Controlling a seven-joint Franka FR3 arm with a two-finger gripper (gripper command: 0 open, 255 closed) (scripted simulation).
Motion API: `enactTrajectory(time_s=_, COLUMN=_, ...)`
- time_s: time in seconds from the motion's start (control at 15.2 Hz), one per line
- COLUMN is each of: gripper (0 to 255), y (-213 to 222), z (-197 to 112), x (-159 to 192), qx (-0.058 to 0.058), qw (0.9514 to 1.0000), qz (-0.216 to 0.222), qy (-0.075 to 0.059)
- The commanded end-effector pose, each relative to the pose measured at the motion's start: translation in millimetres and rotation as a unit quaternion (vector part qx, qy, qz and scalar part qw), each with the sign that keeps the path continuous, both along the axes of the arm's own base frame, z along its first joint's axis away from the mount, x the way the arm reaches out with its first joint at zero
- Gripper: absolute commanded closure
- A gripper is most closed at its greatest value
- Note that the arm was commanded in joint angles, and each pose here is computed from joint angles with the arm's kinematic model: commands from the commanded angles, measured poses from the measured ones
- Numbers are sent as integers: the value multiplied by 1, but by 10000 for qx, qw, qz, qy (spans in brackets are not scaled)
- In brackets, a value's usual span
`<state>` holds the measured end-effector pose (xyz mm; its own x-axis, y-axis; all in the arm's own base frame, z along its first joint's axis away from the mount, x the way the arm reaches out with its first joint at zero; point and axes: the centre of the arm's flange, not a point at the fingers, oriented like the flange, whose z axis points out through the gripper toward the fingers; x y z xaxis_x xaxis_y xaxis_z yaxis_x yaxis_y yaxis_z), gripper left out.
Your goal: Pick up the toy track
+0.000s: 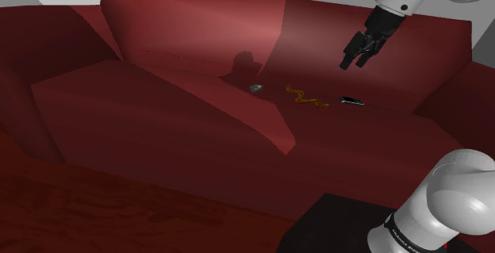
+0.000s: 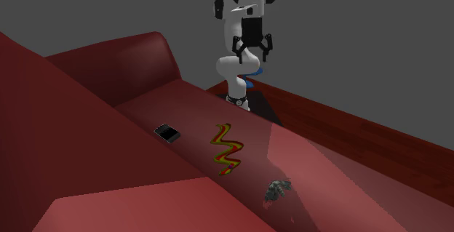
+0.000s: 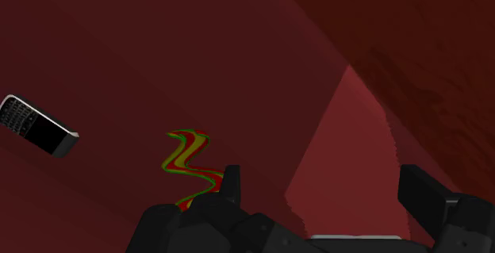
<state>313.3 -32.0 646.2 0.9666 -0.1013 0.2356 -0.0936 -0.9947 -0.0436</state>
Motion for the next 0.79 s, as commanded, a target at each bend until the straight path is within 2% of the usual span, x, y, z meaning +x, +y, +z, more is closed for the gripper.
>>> enactTrajectory(time_s=0.0, gripper=0, y=0, z=0, x=0, qx=0, qw=10000, qz=0, qy=0)
enactTrajectory(time_s=0.73, gripper=0, y=-67, z=-78, x=109, qx=86, qw=9995, qz=-223, qy=215)
